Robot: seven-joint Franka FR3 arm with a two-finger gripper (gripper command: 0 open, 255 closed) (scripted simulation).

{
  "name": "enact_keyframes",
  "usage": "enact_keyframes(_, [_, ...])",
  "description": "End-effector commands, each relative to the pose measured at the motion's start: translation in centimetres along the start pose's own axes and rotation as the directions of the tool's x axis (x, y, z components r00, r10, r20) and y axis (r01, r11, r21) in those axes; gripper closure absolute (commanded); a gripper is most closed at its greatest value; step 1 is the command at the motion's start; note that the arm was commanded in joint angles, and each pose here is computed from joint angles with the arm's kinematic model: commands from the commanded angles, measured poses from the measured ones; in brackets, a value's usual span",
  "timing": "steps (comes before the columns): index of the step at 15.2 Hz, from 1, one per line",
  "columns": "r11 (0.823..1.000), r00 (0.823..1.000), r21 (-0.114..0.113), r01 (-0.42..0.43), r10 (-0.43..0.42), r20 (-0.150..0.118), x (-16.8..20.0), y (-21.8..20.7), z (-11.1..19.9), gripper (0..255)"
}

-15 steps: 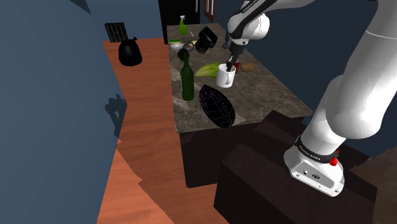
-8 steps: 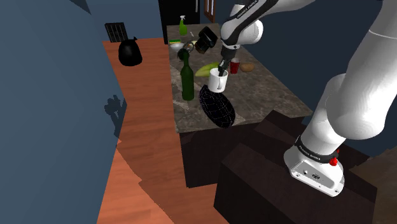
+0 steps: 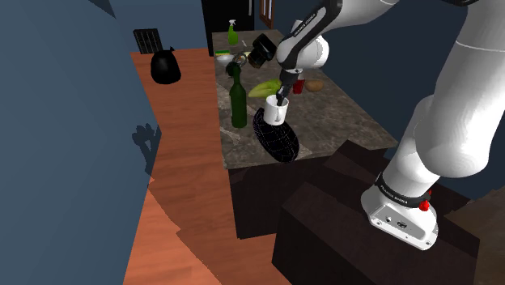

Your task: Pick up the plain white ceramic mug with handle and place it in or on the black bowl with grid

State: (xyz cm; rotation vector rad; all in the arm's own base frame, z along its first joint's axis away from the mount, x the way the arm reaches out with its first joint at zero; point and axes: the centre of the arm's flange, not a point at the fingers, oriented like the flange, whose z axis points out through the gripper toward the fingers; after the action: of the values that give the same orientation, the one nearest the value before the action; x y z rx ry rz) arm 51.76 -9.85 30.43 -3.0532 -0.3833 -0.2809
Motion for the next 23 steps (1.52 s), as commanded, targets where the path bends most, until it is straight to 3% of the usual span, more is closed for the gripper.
enact_keyframes(1, [1.0, 1.0, 0.0, 0.0, 0.0, -0.001, -0.3, 0.0, 1.1, 255])
enact_keyframes(7, [1.0, 1.0, 0.0, 0.0, 0.0, -0.001, -0.8, 0.1, 4.0, 255])
enact_keyframes(14, [1.0, 1.0, 0.0, 0.0, 0.0, -0.001, -0.8, 0.1, 4.0, 255])
enact_keyframes(15, [1.0, 1.0, 0.0, 0.0, 0.0, -0.001, -0.8, 0.1, 4.0, 0])
enact_keyframes(20, [1.0, 1.0, 0.0, 0.0, 0.0, -0.001, -0.8, 0.1, 4.0, 0])
enact_keyframes(23, [1.0, 1.0, 0.0, 0.0, 0.0, -0.001, -0.8, 0.1, 0.1, 0])
